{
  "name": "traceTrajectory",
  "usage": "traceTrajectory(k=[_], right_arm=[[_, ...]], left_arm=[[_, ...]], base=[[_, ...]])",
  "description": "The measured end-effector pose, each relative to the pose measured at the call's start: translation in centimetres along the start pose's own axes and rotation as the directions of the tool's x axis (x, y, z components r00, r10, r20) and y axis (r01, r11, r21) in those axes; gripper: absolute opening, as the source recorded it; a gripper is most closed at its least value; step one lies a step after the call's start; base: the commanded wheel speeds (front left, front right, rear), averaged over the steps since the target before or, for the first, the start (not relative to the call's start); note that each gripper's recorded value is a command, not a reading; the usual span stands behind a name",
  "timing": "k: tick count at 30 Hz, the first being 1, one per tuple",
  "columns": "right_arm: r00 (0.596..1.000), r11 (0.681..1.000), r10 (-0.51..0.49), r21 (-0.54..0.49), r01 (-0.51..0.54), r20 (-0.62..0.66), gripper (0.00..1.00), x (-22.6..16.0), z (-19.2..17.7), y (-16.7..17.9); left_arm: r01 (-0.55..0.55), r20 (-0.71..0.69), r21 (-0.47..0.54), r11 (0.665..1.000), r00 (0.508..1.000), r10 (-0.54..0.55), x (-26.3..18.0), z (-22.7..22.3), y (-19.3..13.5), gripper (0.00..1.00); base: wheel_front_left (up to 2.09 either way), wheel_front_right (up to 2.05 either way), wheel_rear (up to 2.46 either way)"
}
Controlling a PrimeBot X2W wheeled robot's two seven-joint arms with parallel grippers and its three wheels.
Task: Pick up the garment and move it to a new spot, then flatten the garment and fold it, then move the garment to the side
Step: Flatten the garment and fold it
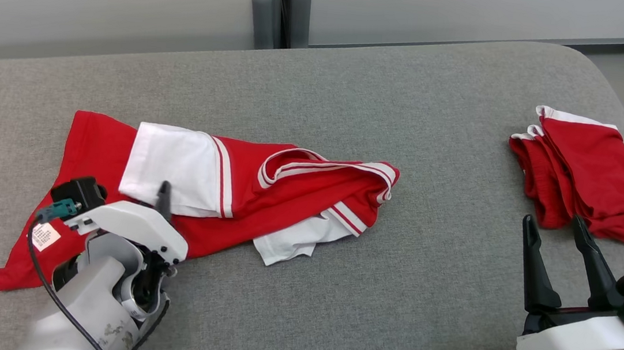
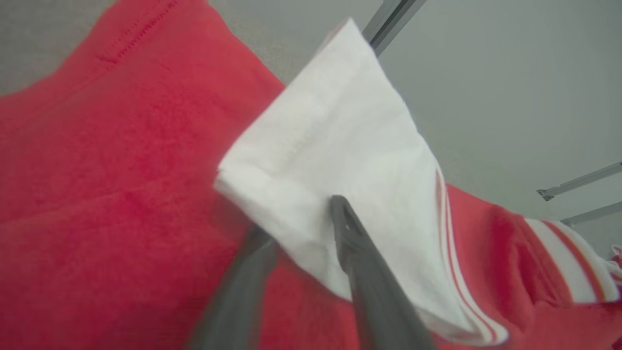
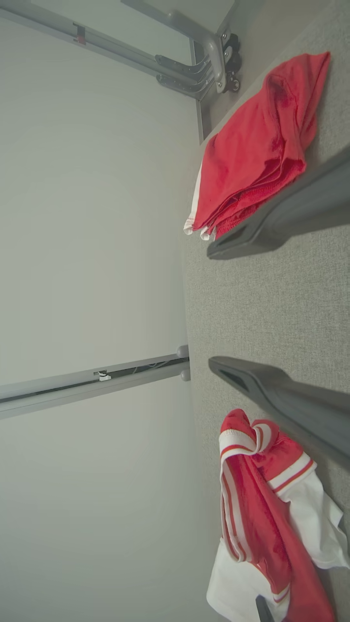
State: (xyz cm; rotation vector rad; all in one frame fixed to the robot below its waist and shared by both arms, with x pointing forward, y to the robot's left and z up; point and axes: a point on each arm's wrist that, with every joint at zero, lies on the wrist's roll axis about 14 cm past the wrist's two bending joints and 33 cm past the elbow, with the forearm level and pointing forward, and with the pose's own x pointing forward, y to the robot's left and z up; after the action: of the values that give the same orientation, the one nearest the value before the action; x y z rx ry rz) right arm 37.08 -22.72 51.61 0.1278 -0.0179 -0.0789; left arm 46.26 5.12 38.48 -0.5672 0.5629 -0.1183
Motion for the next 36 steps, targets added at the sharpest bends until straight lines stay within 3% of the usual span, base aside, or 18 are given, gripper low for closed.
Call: traceTrajectory(k=[3, 8, 14, 24, 30, 36], right_arm=[[1.0, 1.0, -0.008, -0.002, 0.008, -0.003, 1.0, 0.0, -0.1, -0.3], [1.0, 1.0, -0.022, -0.005, 0.022, 0.001, 1.0, 0.1, -0.1, -0.7], [1.0, 1.0, -0.027, -0.003, 0.027, -0.007, 1.0, 0.2, -0.5, -0.9], [0.999, 0.999, -0.052, 0.011, 0.052, 0.0, 1.0, 0.1, -0.5, -1.7], [0.992, 0.993, -0.121, 0.008, 0.121, -0.017, 1.0, -0.9, -1.3, -3.8], [0.983, 0.984, -0.178, -0.006, 0.178, -0.037, 1.0, -1.5, -2.1, -5.5]], left_arm=[[-0.006, 0.02, 0.008, 1.0, 1.0, 0.006, 0.6, 0.7, 0.1, 0.0], [0.028, 0.072, 0.12, 0.992, 0.997, -0.037, 1.6, 2.7, -1.4, 0.0], [0.16, 0.17, 0.195, 0.968, 0.966, -0.194, 2.5, 6.8, -7.5, 0.0], [0.303, 0.251, 0.336, 0.892, 0.884, -0.395, 4.1, 11.2, -18.0, 0.0], [0.374, 0.195, 0.378, 0.847, 0.862, -0.468, 6.2, 9.5, -22.5, 0.0], [0.418, 0.131, 0.382, 0.824, 0.858, -0.496, 8.2, 6.7, -24.4, 0.0]], base=[[0.0, 0.0, 0.0], [0.0, 0.0, 0.0], [0.0, 0.0, 0.0], [0.0, 0.0, 0.0], [0.0, 0.0, 0.0], [0.0, 0.0, 0.0]])
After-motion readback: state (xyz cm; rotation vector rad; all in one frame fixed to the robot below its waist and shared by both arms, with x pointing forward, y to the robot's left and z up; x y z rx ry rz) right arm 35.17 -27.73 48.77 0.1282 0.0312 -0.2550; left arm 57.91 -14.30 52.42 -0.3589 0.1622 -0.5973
